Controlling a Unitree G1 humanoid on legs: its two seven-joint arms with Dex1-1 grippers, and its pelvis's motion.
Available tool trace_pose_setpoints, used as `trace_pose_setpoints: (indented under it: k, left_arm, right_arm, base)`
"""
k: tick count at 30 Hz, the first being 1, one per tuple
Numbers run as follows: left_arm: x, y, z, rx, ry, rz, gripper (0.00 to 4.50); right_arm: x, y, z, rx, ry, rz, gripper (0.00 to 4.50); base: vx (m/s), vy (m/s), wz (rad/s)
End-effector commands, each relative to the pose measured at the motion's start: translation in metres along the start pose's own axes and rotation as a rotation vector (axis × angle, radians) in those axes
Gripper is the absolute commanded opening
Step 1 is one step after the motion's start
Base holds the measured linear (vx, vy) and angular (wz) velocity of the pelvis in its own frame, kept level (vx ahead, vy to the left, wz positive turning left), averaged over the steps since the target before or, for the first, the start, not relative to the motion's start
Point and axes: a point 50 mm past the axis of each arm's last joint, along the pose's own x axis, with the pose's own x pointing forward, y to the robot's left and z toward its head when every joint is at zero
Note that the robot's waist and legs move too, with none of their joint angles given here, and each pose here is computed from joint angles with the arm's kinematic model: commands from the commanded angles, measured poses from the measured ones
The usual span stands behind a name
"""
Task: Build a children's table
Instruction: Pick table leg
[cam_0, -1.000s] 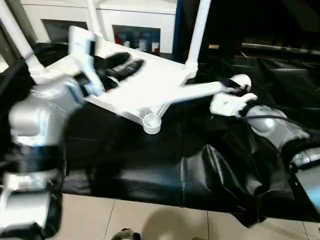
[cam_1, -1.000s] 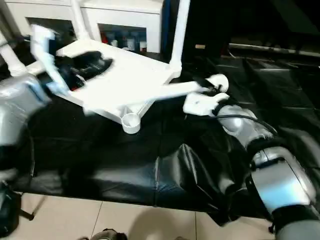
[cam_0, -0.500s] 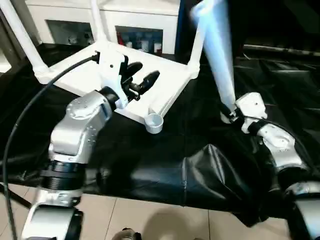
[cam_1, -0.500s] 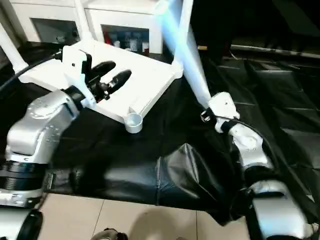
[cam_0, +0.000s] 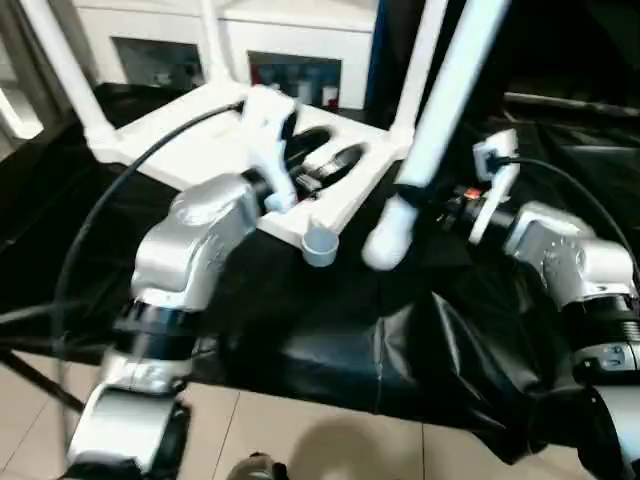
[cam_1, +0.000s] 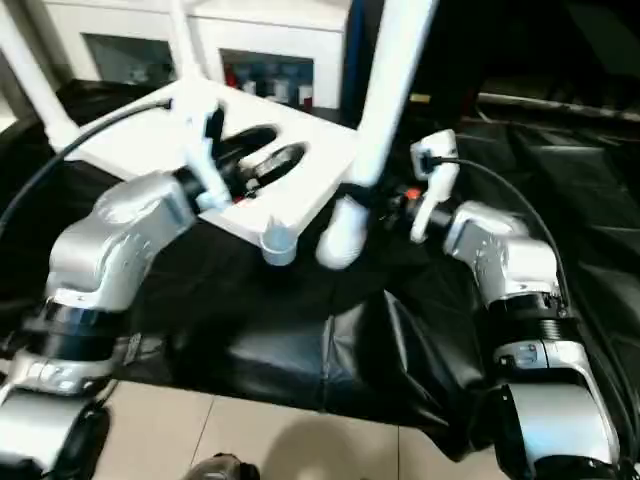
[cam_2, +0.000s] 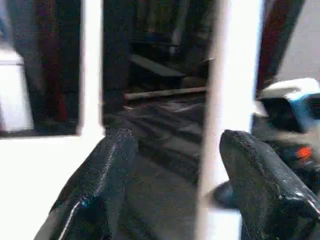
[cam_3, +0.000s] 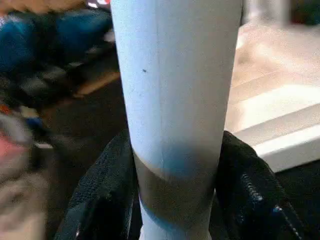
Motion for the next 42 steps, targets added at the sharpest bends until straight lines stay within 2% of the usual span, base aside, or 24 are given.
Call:
trace_pose_setpoints:
  k: [1, 4, 7, 16, 19, 20, 21, 23, 24, 28, 31, 34, 42]
  left_arm:
    - [0.005, -0.008, 0.009, -0.058, -0.018, -0.071, 3.14]
    - [0.007, -0.012, 0.01, -0.092, -0.018, -0.097, 3.14]
    - [0.012, -0.022, 0.011, -0.133, 0.0, -0.168, 3.14]
    - [0.018, -0.028, 0.007, -0.154, 0.028, -0.186, 3.14]
    - [0.021, -0.029, 0.006, -0.168, 0.03, -0.183, 3.14]
    - [0.022, -0.03, 0.006, -0.167, 0.031, -0.181, 2.98]
    - [0.025, -0.027, 0.004, -0.189, 0.029, -0.133, 2.88]
    - [0.027, -0.025, 0.003, -0.199, 0.026, -0.089, 2.78]
    - [0.029, -0.019, 0.002, -0.192, 0.027, -0.009, 2.67]
    - [0.03, -0.012, 0.0, -0.17, 0.012, 0.09, 2.35]
    - [0.029, -0.007, -0.001, -0.159, 0.0, 0.183, 2.08]
    - [0.031, -0.007, -0.002, -0.168, -0.005, 0.204, 1.95]
    - [0.033, -0.007, -0.002, -0.184, -0.012, 0.222, 1.86]
  right_arm:
    - [0.003, 0.016, 0.017, 0.026, -0.031, 0.111, 1.84]
    - [0.003, 0.02, 0.018, 0.052, -0.03, 0.147, 1.83]
    - [0.004, 0.032, 0.014, 0.111, 0.012, 0.231, 1.83]
    - [0.004, 0.038, 0.007, 0.15, 0.037, 0.255, 1.83]
    - [0.005, 0.04, 0.006, 0.12, 0.057, 0.235, 1.83]
    - [0.005, 0.04, 0.005, 0.11, 0.06, 0.227, 1.83]
    - [0.008, 0.038, 0.004, 0.061, 0.062, 0.166, 1.83]
    - [0.01, 0.036, 0.003, 0.033, 0.063, 0.125, 1.83]
    - [0.013, 0.035, 0.002, 0.008, 0.048, 0.073, 1.83]
    - [0.021, 0.039, -0.004, -0.056, 0.042, 0.021, 1.83]
    - [0.032, 0.047, -0.012, -0.098, -0.005, -0.026, 1.83]
    - [0.037, 0.049, -0.016, -0.113, -0.034, -0.062, 1.81]
    - [0.042, 0.048, -0.015, -0.126, -0.076, -0.145, 1.81]
  base:
    - [0.0, 0.0, 0.0]
    - [0.0, 0.0, 0.0]
    - [0.0, 0.0, 0.0]
    - [0.0, 0.0, 0.0]
    - [0.0, 0.0, 0.0]
    - [0.0, 0.0, 0.0]
    - [0.0, 0.0, 0.0]
    - [0.0, 0.0, 0.0]
    - [0.0, 0.0, 0.0]
    - [0.0, 0.0, 0.0]
    - [0.0, 0.0, 0.0]
    - [0.0, 0.0, 0.0]
    - [0.0, 0.0, 0.0]
